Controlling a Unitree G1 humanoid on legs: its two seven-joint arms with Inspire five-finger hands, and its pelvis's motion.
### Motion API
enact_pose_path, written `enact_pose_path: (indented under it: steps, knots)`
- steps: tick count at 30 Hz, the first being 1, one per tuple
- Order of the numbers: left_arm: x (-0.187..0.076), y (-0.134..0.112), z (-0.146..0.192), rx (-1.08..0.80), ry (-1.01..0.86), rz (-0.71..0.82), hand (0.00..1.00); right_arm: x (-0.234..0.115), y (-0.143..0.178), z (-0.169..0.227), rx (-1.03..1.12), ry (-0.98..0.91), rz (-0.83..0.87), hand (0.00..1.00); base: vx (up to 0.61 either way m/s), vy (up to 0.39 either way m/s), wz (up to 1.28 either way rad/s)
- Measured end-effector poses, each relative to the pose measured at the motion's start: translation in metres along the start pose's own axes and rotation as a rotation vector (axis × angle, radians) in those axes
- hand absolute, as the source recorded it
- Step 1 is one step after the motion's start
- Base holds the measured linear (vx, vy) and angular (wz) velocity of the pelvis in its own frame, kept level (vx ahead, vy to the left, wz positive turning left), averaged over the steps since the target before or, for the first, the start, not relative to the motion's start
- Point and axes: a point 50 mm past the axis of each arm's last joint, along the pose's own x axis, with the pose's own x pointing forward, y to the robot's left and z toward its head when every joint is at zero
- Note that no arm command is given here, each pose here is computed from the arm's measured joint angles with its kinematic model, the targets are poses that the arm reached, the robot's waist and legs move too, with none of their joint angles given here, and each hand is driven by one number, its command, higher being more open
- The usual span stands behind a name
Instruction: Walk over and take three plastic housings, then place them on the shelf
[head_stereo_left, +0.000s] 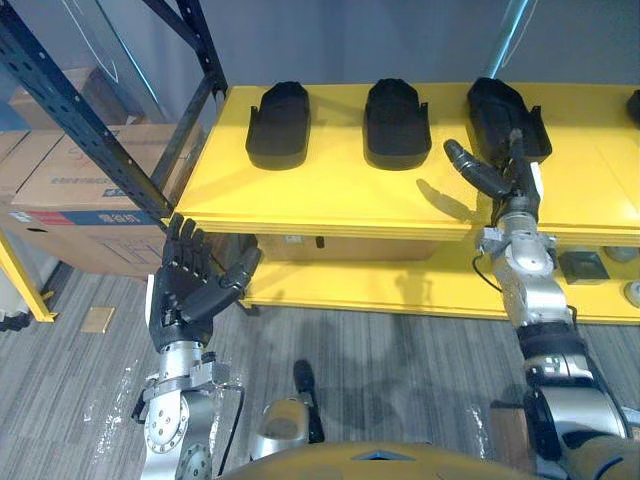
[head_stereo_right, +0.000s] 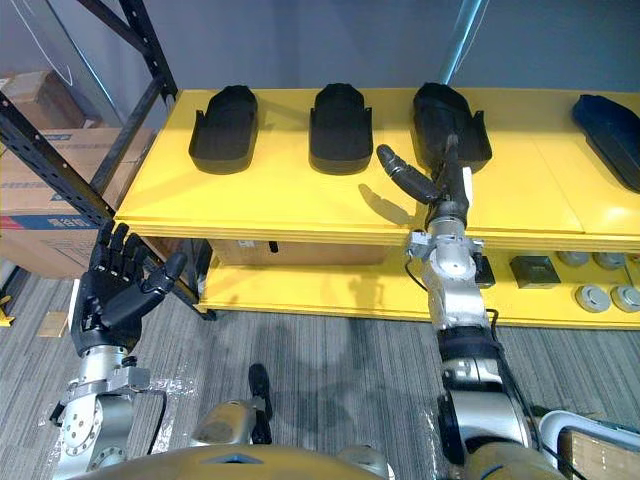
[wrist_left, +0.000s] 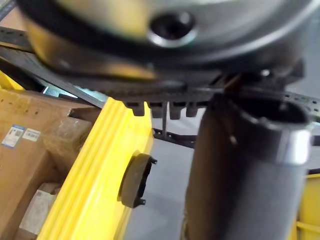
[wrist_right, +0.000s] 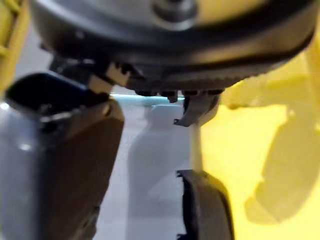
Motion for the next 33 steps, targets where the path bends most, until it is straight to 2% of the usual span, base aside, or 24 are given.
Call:
enact_pose_path:
  steps: [2, 5, 11, 14, 19, 22, 24, 28, 32, 33]
  knots:
    - [0.001, 0.003, 0.003, 0.007, -0.016, 0.011, 1.00, -0.023, 0.006, 0.024, 0.025, -0.118, 0.070, 1.00, 0.00, -0.023, -0.15]
    - [0.003, 0.004, 0.006, 0.006, -0.046, 0.007, 1.00, -0.040, 0.007, 0.033, 0.051, -0.163, 0.109, 1.00, -0.01, -0.008, -0.17]
    - [0.017, -0.010, 0.014, -0.026, -0.119, -0.062, 1.00, -0.074, -0.001, 0.015, 0.059, -0.065, 0.128, 1.00, -0.02, 0.012, -0.31]
    - [0.023, -0.016, 0.017, -0.040, -0.146, -0.086, 1.00, -0.088, -0.015, 0.000, 0.073, 0.012, -0.009, 1.00, 0.00, 0.011, -0.25]
    - [0.024, -0.018, 0.017, -0.044, -0.146, -0.090, 1.00, -0.124, -0.058, -0.045, 0.132, 0.215, -0.379, 1.00, 0.02, 0.006, -0.12]
    - [0.021, -0.016, 0.016, -0.041, -0.137, -0.085, 1.00, -0.150, -0.063, -0.067, 0.137, 0.322, -0.440, 1.00, 0.00, 0.003, -0.04]
    - [0.019, -0.014, 0.015, -0.035, -0.126, -0.087, 1.00, -0.164, -0.052, -0.077, 0.166, 0.374, -0.410, 1.00, 0.00, 0.016, -0.23]
    - [0.020, -0.019, 0.015, -0.042, -0.131, -0.123, 1.00, -0.155, -0.035, -0.070, 0.107, 0.301, -0.314, 1.00, -0.01, 0.012, -0.06]
    - [0.021, -0.020, 0.015, -0.043, -0.134, -0.121, 1.00, -0.120, -0.027, -0.047, -0.090, 0.128, -0.229, 1.00, -0.01, 0.032, 0.01]
    - [0.022, -0.020, 0.016, -0.045, -0.139, -0.121, 1.00, -0.104, -0.027, -0.035, -0.202, 0.054, -0.205, 1.00, -0.01, 0.032, 0.12]
